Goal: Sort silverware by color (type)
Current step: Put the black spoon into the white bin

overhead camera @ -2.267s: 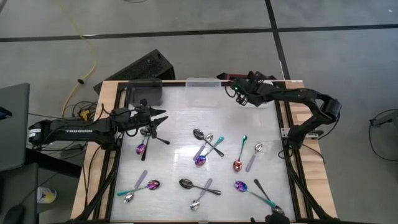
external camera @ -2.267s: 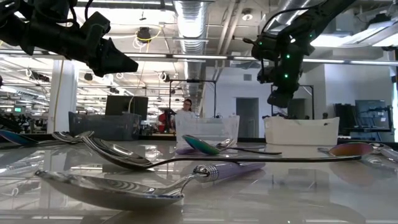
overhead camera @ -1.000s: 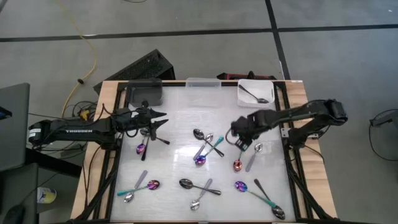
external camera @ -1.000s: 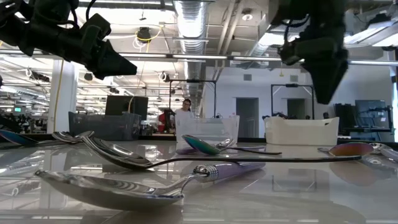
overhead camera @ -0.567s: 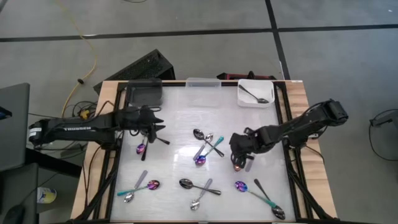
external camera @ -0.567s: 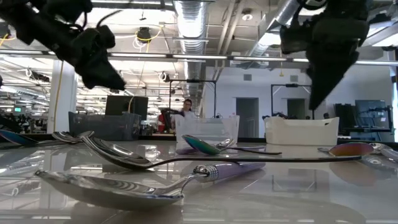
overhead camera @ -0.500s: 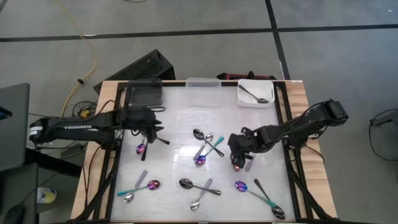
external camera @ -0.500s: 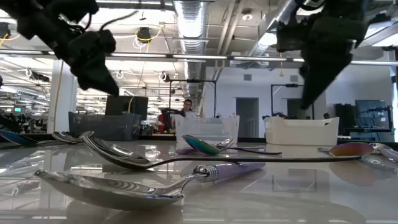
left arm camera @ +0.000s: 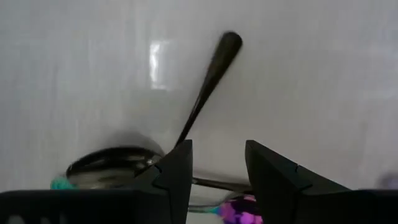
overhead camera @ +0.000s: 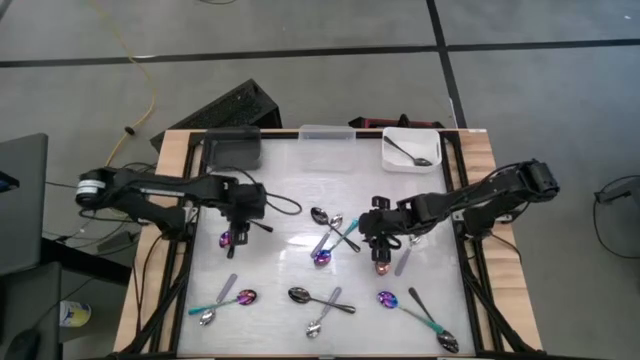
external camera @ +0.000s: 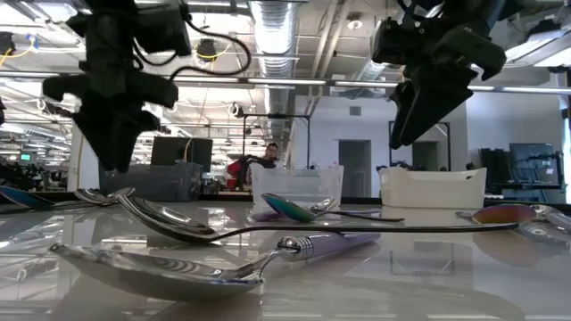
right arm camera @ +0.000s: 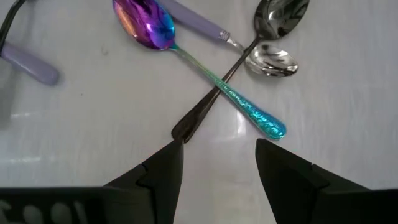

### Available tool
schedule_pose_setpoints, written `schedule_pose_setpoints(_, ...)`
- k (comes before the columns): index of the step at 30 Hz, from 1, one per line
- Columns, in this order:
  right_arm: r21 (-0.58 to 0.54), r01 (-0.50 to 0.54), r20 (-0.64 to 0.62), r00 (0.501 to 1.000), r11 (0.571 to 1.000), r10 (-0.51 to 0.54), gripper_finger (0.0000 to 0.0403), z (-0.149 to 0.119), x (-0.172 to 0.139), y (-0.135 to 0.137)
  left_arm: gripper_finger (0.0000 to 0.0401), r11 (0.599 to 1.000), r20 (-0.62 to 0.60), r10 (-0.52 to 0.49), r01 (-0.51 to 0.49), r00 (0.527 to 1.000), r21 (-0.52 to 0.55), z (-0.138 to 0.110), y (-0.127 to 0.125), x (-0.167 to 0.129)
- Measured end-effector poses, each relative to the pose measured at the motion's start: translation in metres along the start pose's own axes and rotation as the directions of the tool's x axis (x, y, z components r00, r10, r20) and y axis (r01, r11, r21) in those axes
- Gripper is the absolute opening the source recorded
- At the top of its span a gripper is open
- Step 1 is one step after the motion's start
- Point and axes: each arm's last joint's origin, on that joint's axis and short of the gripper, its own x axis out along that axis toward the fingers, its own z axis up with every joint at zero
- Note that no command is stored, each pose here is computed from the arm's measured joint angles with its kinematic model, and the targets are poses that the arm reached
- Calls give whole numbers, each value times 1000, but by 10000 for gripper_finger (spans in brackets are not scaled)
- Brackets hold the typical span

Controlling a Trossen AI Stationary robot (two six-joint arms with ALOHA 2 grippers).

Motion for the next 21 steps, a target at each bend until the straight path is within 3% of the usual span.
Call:
schedule_pose_setpoints(3, 4, -11, -4, 1000, 1000, 11, 223, 1, 1, -4, 132, 997, -67, -7, 12, 998, 76, 2, 0, 13)
schedule_pose_setpoints(8, 17, -2, -5, 1000, 1000, 2, 223, 1, 1, -9, 132, 995, -135, 3, 11, 991, 102, 3, 1, 28)
schedule_pose_setpoints(14, 7, 2, 9, 1000, 1000, -2, 223, 3, 2, -12, 132, 983, -120, 91, -70, 989, 167, 7, 4, 33)
schedule_pose_setpoints(21, 7, -1, 15, 1000, 1000, 1, 223, 4, 2, -12, 132, 981, -113, 100, -79, 989, 175, 6, 9, 35)
